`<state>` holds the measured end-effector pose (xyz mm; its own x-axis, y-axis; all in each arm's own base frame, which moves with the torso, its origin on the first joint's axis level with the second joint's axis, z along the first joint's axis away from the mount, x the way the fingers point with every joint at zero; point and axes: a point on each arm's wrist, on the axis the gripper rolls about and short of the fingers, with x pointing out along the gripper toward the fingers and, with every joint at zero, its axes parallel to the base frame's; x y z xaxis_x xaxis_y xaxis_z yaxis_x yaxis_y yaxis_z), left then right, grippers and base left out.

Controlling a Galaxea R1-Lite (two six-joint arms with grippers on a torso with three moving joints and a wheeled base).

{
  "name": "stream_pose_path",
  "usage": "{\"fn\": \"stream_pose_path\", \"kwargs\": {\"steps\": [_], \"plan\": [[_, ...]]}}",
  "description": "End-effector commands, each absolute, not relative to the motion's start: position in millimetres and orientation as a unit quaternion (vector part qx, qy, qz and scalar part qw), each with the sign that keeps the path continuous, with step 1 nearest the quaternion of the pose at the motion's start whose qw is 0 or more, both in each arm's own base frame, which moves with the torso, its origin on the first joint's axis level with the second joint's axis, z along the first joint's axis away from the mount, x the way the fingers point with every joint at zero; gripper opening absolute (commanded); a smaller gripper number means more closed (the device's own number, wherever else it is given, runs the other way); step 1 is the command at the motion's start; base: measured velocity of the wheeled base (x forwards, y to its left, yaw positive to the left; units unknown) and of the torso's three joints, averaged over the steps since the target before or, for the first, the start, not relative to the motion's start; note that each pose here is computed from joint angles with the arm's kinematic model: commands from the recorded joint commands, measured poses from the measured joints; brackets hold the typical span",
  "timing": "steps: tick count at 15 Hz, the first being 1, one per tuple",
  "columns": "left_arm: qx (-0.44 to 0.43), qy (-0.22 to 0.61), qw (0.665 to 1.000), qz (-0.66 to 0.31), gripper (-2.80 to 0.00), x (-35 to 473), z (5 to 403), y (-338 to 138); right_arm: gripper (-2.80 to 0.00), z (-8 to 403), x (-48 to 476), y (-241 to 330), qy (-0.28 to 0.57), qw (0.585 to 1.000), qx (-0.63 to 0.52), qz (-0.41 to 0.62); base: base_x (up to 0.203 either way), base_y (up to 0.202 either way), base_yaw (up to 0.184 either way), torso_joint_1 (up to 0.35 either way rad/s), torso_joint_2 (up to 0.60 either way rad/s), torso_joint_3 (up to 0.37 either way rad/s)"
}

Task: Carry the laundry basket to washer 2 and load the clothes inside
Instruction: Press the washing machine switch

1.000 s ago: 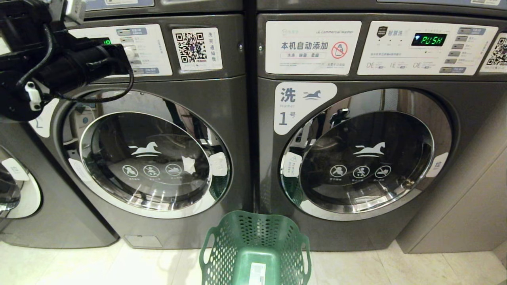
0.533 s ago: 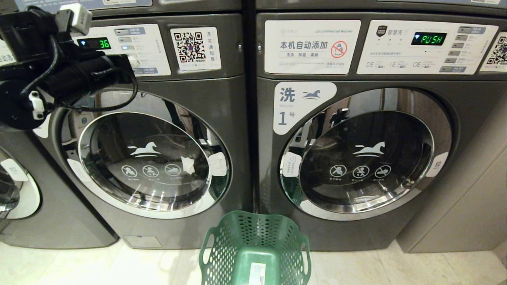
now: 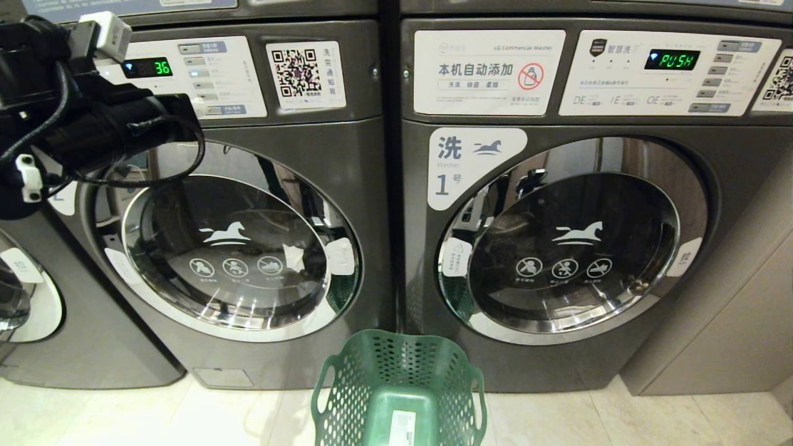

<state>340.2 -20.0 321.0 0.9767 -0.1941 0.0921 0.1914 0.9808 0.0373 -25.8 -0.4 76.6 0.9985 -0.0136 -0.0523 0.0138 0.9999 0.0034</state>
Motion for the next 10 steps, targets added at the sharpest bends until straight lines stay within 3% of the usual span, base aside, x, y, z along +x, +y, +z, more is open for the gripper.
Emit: {"fn": "stream_pose_path", "kwargs": {"steps": [1, 10], "plan": [[0.015, -0.048, 0.994, -0.098, -2.80, 341.1, 320.7, -20.1, -2.80, 76.6, -25.7, -0.5, 0.027, 1.000, 0.003, -0.007, 0.000, 0.000, 0.000, 0.000, 0.00, 0.000], [0.015, -0.050, 0.994, -0.099, -2.80, 353.0, 319.7, -20.7, -2.80, 76.6, -25.7, -0.5, 0.027, 1.000, 0.003, -0.007, 0.000, 0.000, 0.000, 0.000, 0.00, 0.000]]}}
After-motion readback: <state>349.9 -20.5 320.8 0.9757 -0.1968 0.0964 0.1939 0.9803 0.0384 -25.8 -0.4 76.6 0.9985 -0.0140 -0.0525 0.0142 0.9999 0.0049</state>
